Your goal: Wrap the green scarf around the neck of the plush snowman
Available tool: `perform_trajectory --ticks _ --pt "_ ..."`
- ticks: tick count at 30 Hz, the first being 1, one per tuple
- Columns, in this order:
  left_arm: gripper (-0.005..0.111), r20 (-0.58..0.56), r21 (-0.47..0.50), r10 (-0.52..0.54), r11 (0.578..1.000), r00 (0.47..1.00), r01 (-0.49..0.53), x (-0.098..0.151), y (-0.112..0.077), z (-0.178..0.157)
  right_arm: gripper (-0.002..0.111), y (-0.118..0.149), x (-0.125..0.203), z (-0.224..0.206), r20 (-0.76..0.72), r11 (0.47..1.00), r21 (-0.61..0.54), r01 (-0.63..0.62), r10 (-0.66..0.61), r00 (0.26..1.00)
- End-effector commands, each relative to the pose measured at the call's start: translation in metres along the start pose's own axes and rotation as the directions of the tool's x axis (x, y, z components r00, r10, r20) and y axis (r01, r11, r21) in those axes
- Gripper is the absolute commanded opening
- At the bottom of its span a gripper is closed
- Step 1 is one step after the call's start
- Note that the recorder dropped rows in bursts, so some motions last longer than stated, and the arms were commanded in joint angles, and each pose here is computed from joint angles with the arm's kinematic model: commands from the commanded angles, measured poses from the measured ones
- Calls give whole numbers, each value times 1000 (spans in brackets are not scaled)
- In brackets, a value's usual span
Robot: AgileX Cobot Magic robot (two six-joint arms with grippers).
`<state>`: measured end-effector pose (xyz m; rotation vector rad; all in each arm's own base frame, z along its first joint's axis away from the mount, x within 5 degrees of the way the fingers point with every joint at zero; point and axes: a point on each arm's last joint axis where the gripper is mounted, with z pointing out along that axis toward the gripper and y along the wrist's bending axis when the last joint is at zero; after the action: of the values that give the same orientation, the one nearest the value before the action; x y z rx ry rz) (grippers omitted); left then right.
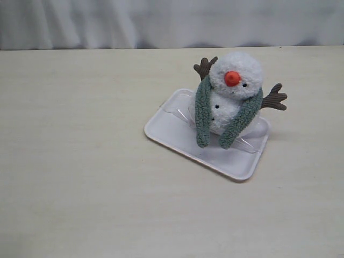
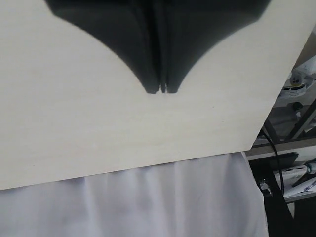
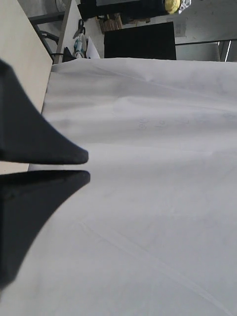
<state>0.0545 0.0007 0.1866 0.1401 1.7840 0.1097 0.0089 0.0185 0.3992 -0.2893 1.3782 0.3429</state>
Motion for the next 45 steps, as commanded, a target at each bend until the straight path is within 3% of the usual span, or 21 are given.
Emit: perform_trajectory --ticks 1,26,31,38,45 --pt "0 1 1 -4 1000 1000 4 1 0 0 4 0 1 0 -2 1000 3 6 -6 1000" --pt "0 1 1 -4 1000 1000 4 1 0 0 4 -1 0 0 12 999 11 47 -47 999" --pt "0 1 1 -4 1000 1000 4 1 0 0 4 -6 -4 -4 136 990 104 91 -105 985" --pt "0 1 1 -4 1000 1000 4 1 0 0 4 -7 13 -25 280 943 321 85 -180 943" --pt "0 1 0 -1 1000 1000 1 1 0 0 4 -17 59 -17 135 870 455 191 -280 951"
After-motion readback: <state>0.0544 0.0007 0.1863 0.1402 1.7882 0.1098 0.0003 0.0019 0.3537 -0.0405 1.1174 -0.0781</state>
